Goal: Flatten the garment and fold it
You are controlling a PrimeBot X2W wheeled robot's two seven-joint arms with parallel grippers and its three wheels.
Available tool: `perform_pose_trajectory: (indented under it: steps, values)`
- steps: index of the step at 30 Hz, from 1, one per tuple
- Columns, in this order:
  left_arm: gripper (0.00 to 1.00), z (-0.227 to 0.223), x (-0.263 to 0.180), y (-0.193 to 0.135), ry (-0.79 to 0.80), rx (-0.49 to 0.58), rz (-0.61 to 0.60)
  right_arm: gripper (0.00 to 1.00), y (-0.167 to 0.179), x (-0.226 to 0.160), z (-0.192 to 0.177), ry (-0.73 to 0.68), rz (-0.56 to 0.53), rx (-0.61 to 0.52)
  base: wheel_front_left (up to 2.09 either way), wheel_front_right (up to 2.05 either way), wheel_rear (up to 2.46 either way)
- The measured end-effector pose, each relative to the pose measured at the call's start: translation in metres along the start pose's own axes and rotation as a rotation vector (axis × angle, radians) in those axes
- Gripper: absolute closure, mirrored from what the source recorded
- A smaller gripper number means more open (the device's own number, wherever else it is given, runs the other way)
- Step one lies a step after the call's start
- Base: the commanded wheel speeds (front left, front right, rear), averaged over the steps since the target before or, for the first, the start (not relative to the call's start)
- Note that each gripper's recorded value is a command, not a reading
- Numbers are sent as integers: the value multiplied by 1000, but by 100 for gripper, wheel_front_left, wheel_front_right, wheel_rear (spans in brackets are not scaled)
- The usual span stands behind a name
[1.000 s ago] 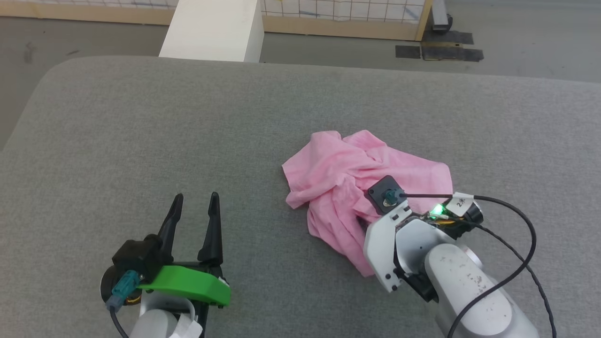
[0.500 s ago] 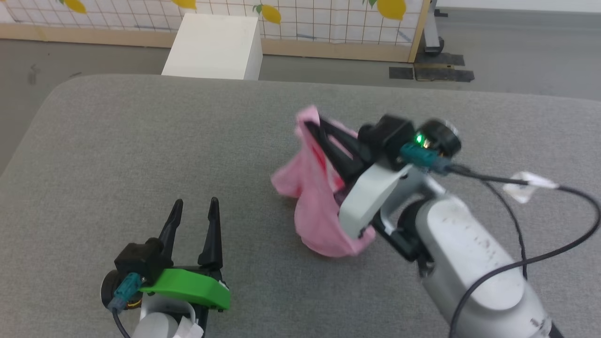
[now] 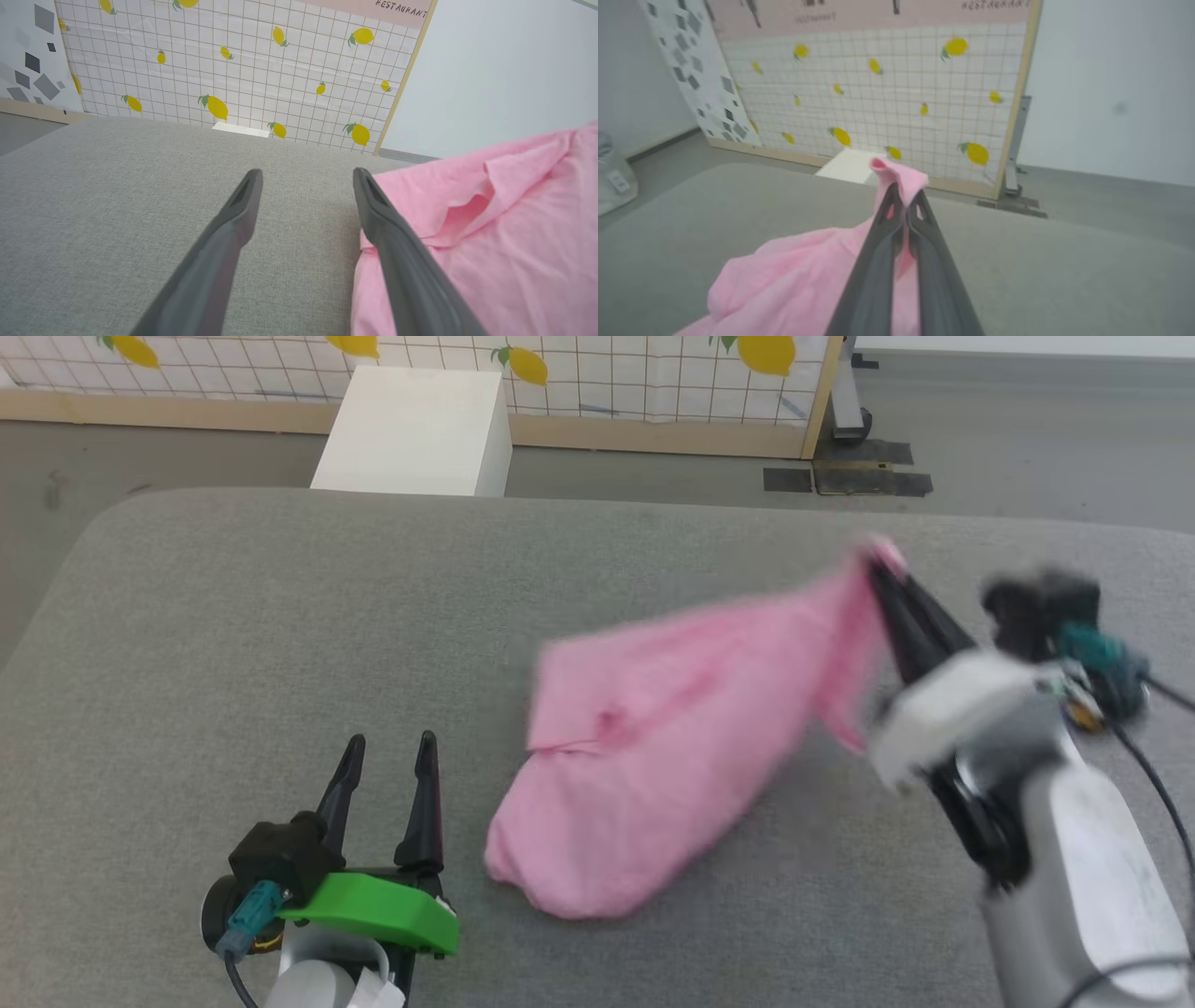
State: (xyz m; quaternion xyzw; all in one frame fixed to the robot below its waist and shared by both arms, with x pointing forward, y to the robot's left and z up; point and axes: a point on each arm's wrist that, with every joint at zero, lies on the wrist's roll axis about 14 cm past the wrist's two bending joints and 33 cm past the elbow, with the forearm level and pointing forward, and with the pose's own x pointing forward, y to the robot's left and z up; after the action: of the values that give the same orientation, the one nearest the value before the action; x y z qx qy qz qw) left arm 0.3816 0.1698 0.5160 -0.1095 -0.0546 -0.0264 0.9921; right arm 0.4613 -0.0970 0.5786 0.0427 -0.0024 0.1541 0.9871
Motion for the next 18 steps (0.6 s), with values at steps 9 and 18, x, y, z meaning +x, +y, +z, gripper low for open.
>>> perform_pose_trajectory:
  steps: [9, 18]
  values:
    - [0, -2, 2, -2, 5, -2, -5, 0, -98, -81, -126, 413, -334, 26, 0, 0, 0]
    - [0, 0, 2, -5, 1, -4, -15, 0, -48, -65, -88, 193, -174, -43, 0, 0, 0]
